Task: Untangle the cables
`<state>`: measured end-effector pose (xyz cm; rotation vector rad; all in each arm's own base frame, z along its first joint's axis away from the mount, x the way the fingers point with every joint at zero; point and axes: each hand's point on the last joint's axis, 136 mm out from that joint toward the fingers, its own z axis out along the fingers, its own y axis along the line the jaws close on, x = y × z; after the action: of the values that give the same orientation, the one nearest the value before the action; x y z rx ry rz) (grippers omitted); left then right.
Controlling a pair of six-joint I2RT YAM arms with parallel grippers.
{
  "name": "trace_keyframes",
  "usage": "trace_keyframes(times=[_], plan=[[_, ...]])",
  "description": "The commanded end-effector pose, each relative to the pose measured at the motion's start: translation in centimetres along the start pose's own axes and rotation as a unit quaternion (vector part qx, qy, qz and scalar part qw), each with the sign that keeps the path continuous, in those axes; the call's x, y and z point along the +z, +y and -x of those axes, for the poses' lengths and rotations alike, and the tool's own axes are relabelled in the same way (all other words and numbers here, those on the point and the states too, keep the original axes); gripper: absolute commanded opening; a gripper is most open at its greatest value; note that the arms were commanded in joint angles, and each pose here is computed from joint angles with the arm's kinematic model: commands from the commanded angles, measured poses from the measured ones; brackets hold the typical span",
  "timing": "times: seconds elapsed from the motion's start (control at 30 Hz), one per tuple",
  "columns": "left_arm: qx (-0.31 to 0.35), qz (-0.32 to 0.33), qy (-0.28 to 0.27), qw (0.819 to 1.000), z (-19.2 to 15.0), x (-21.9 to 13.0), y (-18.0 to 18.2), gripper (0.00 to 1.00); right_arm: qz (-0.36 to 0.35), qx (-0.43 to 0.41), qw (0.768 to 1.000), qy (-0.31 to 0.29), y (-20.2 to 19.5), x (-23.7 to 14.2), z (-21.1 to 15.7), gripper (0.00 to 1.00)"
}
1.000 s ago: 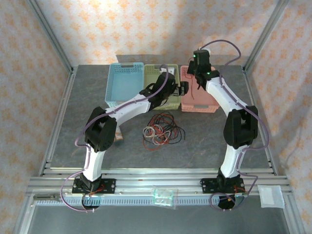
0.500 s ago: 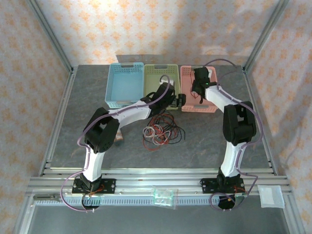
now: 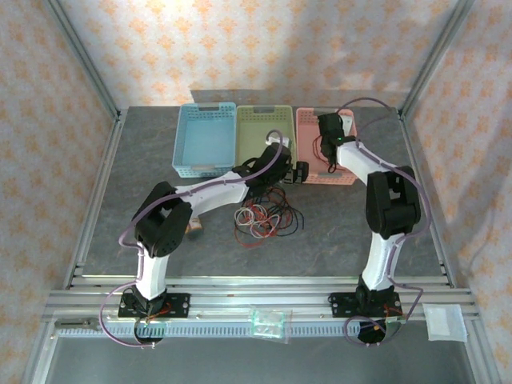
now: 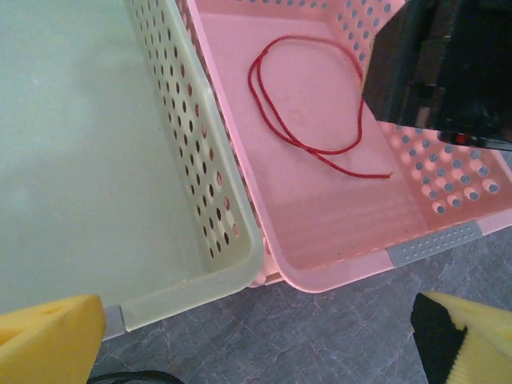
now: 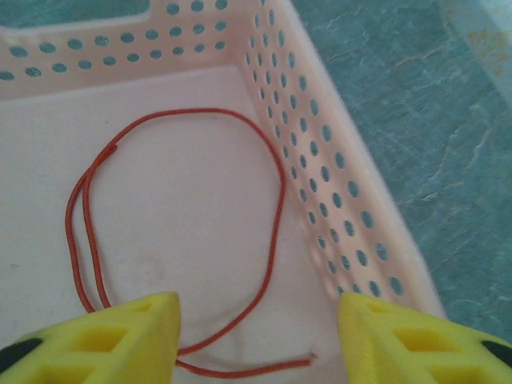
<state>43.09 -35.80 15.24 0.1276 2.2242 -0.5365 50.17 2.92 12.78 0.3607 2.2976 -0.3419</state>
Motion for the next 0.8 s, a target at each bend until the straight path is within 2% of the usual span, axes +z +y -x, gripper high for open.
trace_keyframes(times=[0.0,0.2,0.4,0.57,0.77], plan=[[0.006,0.005,-0.024,1.0,2.0,-2.5,0.0,0.99,0.003,0.026,0.999,-0.045,-1.8,-4.0,2.9,0.55],[0.016,-0.023,-0.024,0.999,1.6,-5.6,-0.3,0.99,0.116,0.057,0.99,-0.054,-0.9,-8.9,1.6,0.46],[0.012,-0.009,-0.012,1.0,-1.2,-8.3,2.1,0.99,0.225,0.082,0.971,-0.02,1.4,-12.7,-3.6,0.39],[-0.002,0.009,0.001,1.0,-4.0,-9.7,4.3,0.99,0.28,0.05,0.958,0.014,4.2,-15.4,-8.3,0.31],[-0.05,0.013,-0.011,0.999,-6.3,-11.2,6.4,0.99,0.344,-0.012,0.937,0.059,7.2,-18.1,-13.4,0.27]])
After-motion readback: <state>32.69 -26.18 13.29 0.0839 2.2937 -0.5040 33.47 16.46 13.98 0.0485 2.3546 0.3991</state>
